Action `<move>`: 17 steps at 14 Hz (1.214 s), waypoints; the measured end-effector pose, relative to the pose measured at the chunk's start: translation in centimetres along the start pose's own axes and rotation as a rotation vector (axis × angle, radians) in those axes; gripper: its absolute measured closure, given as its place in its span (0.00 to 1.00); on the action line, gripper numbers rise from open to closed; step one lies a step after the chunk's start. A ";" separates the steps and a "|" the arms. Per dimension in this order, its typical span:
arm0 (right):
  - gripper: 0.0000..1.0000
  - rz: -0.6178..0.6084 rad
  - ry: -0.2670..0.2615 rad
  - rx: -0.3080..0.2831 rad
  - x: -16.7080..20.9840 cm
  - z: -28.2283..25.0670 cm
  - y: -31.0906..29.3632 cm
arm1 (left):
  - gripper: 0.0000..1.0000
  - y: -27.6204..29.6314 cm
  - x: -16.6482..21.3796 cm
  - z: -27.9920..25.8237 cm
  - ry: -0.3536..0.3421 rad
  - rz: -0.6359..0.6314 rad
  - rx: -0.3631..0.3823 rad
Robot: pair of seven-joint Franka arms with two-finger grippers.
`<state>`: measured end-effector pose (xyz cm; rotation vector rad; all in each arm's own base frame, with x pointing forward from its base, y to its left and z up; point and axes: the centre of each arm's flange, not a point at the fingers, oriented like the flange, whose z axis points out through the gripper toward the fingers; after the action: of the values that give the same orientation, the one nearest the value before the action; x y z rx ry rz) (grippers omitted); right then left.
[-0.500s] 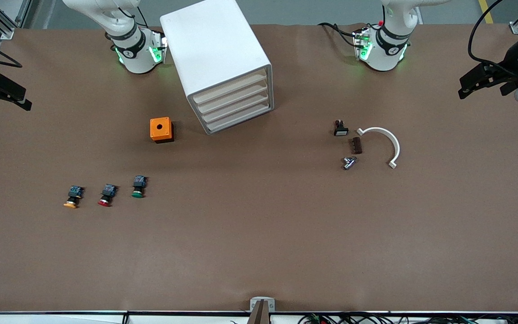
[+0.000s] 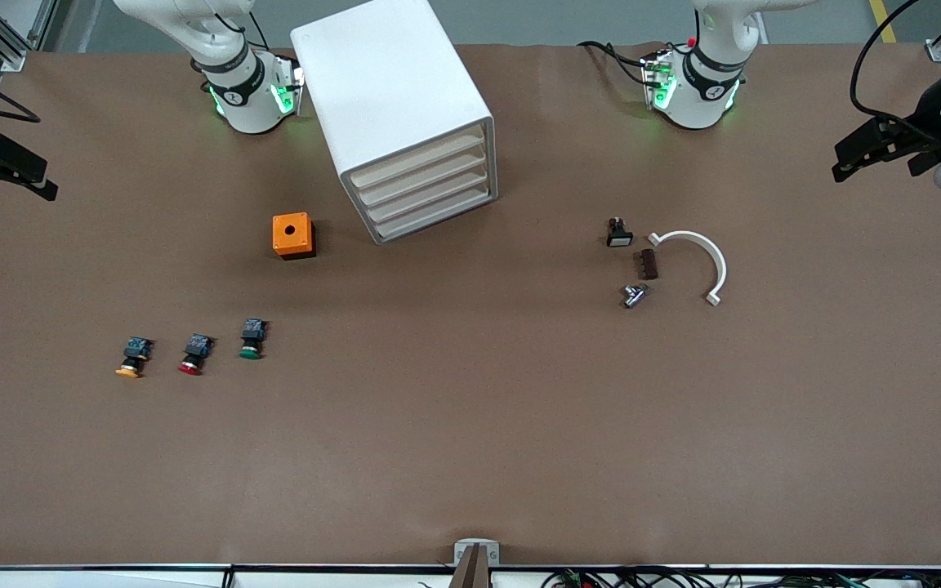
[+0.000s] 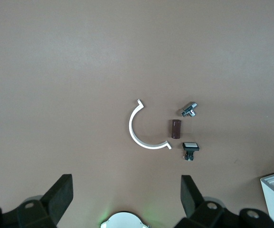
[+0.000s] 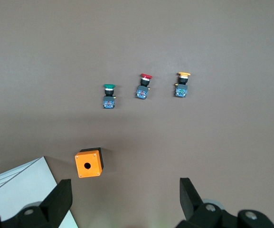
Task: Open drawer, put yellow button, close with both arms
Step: 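Reach the left gripper toward the white drawer cabinet, then grasp the drawer handle with the left gripper while the right gripper reaches the buttons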
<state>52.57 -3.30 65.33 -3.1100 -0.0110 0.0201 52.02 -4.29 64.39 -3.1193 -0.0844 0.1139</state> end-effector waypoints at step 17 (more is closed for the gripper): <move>0.00 0.011 -0.026 -0.060 1.4 1.9 1.1 | 0.00 30.3 4.3 26.7 -0.272 -0.739 0.090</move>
<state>53.92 -4.33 63.35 -3.1693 0.0043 0.0623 55.92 -33.83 36.83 -2.7405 -1.1616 0.4950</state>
